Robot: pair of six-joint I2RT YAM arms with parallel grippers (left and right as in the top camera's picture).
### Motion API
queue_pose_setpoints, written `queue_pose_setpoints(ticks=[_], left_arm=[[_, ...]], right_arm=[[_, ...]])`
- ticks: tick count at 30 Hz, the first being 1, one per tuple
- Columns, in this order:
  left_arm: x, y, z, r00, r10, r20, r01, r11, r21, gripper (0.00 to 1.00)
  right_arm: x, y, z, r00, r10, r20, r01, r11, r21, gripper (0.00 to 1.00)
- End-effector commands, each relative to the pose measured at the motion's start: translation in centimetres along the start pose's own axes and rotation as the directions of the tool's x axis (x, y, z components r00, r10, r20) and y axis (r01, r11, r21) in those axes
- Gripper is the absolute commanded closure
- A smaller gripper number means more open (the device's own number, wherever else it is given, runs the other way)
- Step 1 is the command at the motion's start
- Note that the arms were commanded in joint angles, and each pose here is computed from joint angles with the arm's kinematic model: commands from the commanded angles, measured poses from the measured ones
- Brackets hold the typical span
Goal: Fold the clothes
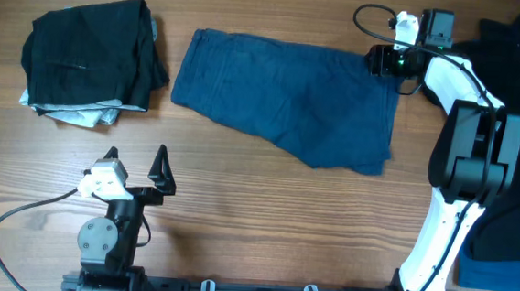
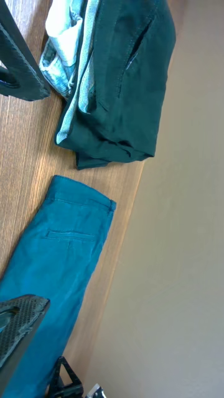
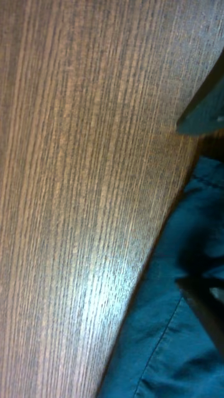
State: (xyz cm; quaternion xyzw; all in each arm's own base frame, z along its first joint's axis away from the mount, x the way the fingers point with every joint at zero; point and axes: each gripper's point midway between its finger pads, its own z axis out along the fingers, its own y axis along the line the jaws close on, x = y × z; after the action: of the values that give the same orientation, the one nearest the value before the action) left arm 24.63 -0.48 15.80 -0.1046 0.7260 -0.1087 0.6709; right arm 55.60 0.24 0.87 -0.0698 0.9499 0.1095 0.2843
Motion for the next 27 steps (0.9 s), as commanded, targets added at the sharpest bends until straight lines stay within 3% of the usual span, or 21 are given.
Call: queue_pose_setpoints(ticks=[1, 5, 10, 11, 18, 22, 27], left_arm=[[0.0, 0.1, 0.0, 1.000, 0.024, 0.005, -0.024, 1.000, -0.004, 0.00], [0.0, 0.1, 0.0, 1.000, 0.024, 0.005, -0.024, 1.000, -0.004, 0.00], [0.0, 0.1, 0.0, 1.000, 0.024, 0.005, -0.024, 1.000, -0.004, 0.00], [0.0, 0.1, 0.0, 1.000, 0.024, 0.005, -0.024, 1.000, -0.004, 0.00], [0.0, 0.1, 0.0, 1.000, 0.024, 0.005, -0.024, 1.000, -0.004, 0.00], [0.0, 0.1, 0.0, 1.000, 0.024, 0.005, -0.024, 1.000, -0.004, 0.00], [0.0, 0.1, 0.0, 1.000, 0.024, 0.005, -0.024, 1.000, -0.004, 0.00]], right_arm=[[1.6, 0.3, 1.5, 0.999, 0.008, -0.039, -0.009, 1.000, -0.027, 0.44], [1.1, 0.4, 1.2, 0.997, 0.076, -0.028, -0.077, 0.997, -0.032, 0.66], [-0.6, 1.2, -0.4, 0.998, 0.063, 0.018, -0.062, 0.996, -0.061, 0.85], [-1.1, 1.3, -0.8, 0.998, 0.058, 0.031, -0.056, 0.997, -0.059, 0.94], [-4.2, 2.8, -6.1, 0.995, 0.039, 0.096, -0.032, 0.997, -0.072, 0.96], [-3.4, 4.0, -9.5, 0.998, 0.056, 0.037, -0.053, 0.995, -0.082, 0.96], [-1.3, 7.3, -13.0, 0.996, 0.061, -0.058, -0.072, 0.976, -0.204, 0.96]])
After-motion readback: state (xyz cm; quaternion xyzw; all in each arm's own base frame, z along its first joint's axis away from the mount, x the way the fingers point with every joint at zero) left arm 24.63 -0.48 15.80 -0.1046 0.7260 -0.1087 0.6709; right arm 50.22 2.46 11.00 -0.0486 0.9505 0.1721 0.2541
